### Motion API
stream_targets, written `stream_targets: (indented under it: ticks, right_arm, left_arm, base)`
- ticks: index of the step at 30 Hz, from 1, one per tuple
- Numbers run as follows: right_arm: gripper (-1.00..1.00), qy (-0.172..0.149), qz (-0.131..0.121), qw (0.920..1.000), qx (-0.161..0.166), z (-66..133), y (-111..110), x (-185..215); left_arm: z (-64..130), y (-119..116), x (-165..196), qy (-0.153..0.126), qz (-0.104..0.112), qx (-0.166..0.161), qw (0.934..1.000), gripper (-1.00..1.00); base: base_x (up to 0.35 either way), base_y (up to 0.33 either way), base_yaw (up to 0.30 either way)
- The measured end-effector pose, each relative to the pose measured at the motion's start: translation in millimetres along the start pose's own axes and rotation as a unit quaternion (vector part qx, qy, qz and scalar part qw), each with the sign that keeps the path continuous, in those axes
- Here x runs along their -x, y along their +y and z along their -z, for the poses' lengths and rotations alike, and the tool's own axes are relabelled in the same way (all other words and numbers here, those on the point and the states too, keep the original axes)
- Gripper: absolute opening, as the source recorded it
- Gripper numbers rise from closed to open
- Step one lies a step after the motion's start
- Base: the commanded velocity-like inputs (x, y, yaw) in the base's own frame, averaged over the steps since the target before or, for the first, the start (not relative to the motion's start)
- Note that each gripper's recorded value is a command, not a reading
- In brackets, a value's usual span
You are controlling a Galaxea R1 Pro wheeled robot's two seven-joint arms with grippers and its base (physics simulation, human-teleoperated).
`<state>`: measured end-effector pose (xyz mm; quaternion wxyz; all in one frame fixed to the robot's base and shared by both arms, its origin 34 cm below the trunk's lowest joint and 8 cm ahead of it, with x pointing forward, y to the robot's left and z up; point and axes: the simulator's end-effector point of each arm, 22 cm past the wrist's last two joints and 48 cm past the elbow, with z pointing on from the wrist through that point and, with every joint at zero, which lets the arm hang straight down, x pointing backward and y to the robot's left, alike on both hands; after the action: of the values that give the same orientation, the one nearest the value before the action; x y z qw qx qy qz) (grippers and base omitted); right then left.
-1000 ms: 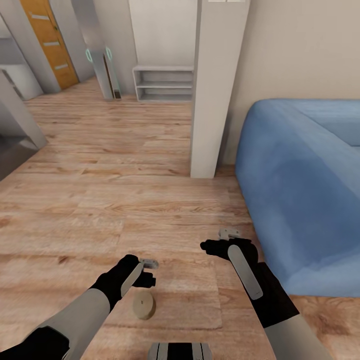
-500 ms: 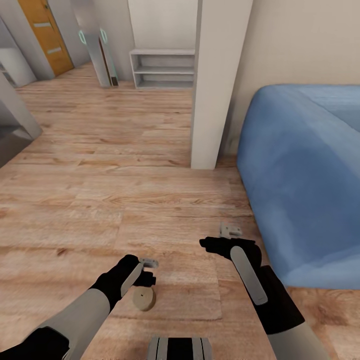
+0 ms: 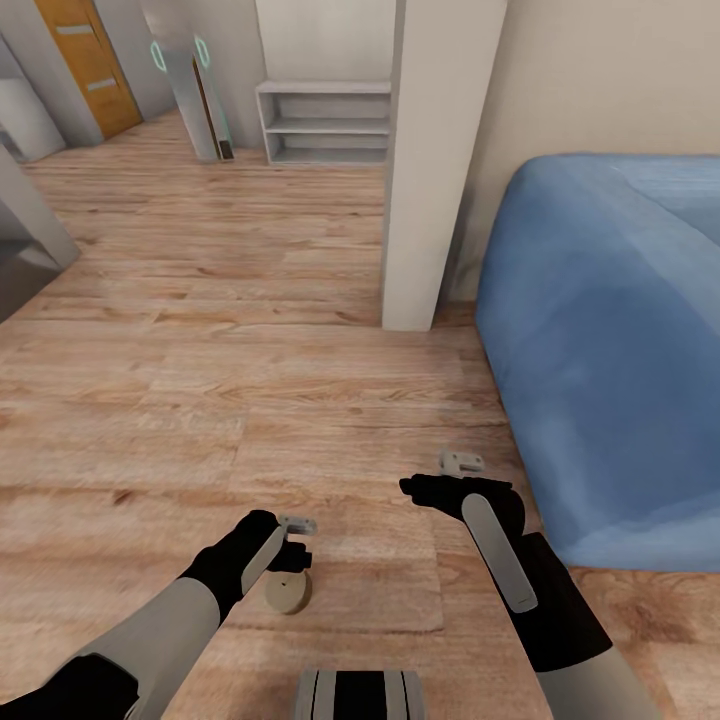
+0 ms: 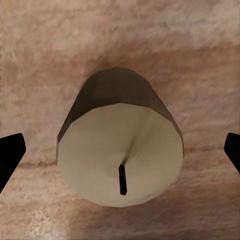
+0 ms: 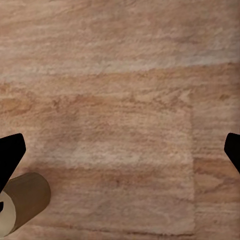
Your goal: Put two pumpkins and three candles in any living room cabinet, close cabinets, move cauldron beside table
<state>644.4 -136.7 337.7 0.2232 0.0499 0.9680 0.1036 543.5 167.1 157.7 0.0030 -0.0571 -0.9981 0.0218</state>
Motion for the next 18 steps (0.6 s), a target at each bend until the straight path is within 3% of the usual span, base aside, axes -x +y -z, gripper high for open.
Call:
stream_targets:
  ticks: [18]
  right_arm:
    - [1.00,0.008,-0.002,1.0000,-0.001,-7.1,-2.1,-6.2]
  left_arm:
    - [-9.1,0.3,-10.1,0.016,0.001,-0.001,0.9999,1.00]
  base:
    - [0.000,0.000,0.000]
